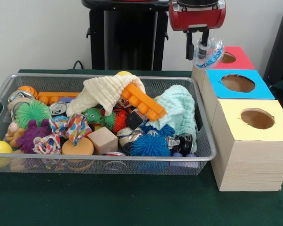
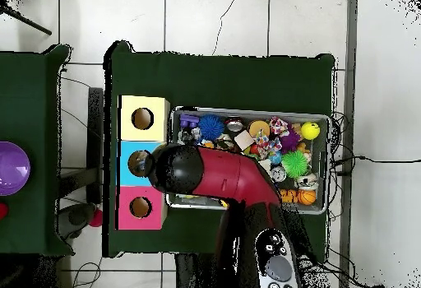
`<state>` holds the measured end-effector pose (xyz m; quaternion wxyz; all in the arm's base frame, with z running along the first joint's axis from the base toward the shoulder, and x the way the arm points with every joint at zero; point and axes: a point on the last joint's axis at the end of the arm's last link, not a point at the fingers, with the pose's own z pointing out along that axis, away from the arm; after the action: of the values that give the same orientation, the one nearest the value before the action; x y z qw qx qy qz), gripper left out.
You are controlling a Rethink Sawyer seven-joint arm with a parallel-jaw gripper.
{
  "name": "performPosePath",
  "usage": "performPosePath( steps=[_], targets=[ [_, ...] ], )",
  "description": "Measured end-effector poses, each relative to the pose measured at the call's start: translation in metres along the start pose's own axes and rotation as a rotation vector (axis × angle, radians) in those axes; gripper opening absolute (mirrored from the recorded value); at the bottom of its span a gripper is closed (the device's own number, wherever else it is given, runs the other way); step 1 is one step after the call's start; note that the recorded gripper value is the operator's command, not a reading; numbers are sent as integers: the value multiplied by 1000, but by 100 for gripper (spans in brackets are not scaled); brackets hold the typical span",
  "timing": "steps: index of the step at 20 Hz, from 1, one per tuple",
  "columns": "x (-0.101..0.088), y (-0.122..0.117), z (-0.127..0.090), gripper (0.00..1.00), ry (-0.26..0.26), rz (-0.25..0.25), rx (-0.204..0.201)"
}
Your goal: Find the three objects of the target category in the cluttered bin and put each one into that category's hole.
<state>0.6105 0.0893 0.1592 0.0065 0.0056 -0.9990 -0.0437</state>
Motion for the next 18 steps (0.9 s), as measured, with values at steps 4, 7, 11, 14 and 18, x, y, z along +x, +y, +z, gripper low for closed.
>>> performPosePath(
  steps=[4,7,11,14,18],
  targets=[
    [2,5,8,0,-38,17,1],
    [6,10,16,0,-57,36,-6],
    [11,15,27,0,-65,78,-23],
    [20,17,35,0,-48,120,-41],
    [31,20,44,0,-12,168,-65]
  ],
)
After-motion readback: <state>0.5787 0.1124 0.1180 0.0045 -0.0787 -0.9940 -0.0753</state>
